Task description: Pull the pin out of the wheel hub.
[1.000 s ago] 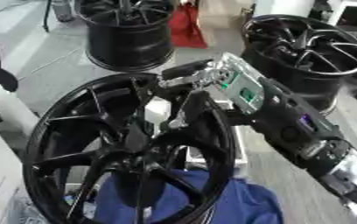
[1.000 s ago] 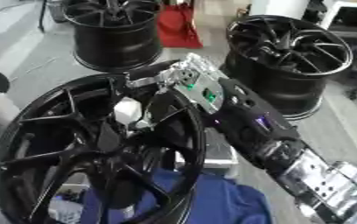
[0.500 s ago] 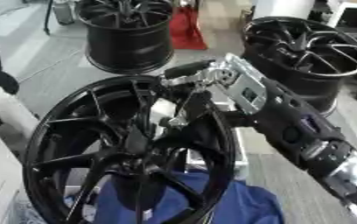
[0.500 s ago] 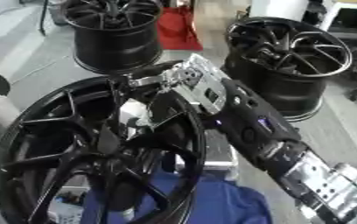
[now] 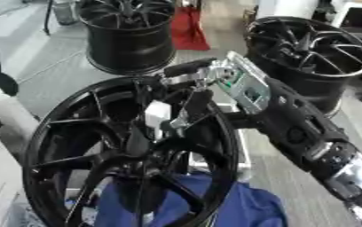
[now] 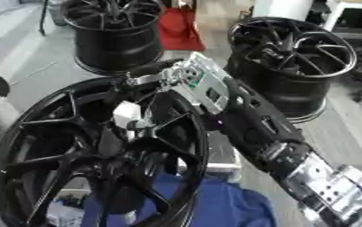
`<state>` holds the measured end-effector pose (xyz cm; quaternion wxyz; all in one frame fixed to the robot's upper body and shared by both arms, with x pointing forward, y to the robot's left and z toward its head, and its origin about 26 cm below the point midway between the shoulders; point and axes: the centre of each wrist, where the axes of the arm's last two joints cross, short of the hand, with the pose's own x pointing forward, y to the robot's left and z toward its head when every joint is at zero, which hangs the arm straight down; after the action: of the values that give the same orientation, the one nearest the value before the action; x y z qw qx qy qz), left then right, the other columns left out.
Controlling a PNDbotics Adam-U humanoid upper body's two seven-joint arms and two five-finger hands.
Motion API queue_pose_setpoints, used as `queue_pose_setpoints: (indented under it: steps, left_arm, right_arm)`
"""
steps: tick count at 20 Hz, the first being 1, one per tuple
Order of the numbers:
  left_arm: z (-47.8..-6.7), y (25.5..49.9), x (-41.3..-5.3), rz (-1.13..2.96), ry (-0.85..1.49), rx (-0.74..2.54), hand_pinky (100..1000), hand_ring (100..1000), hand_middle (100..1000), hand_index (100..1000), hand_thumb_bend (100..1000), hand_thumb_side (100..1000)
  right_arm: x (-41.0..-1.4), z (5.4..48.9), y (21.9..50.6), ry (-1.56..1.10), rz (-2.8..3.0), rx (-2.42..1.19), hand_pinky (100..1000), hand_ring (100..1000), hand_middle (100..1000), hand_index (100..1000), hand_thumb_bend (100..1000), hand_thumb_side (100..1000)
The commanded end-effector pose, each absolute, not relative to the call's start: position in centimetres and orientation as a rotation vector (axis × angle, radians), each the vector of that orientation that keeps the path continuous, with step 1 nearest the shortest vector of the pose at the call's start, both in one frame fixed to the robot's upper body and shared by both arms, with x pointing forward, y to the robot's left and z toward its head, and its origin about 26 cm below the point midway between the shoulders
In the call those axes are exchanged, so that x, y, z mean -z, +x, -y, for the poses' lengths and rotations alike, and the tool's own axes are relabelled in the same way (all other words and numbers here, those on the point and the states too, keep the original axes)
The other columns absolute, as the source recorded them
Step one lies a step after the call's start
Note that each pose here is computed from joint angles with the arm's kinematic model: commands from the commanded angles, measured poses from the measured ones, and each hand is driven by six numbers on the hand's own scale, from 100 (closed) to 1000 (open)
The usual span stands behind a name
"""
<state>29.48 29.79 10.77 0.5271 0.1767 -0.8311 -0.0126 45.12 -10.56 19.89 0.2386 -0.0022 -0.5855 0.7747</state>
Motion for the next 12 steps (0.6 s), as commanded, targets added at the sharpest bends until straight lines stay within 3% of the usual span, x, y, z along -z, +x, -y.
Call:
queue_pose_setpoints:
  steps: [1,8,12]
  left_arm:
    - [-29.95,29.53,-11.47,2.009,0.437,0.039,607,705,682,773,311,645]
    - [-29.93,29.53,-11.49,2.01,0.436,0.039,607,705,681,774,310,646]
    - [-29.94,29.53,-11.51,2.01,0.436,0.039,608,705,681,774,310,646]
  right_arm:
    - [-20.91,11.23,45.14,0.014,1.539,-2.381,790,865,864,944,253,100]
    - [-20.58,11.79,45.33,0.013,1.532,-2.38,787,850,819,903,157,100]
    - [-20.92,11.58,45.26,0.021,1.55,-2.368,777,819,732,795,126,100]
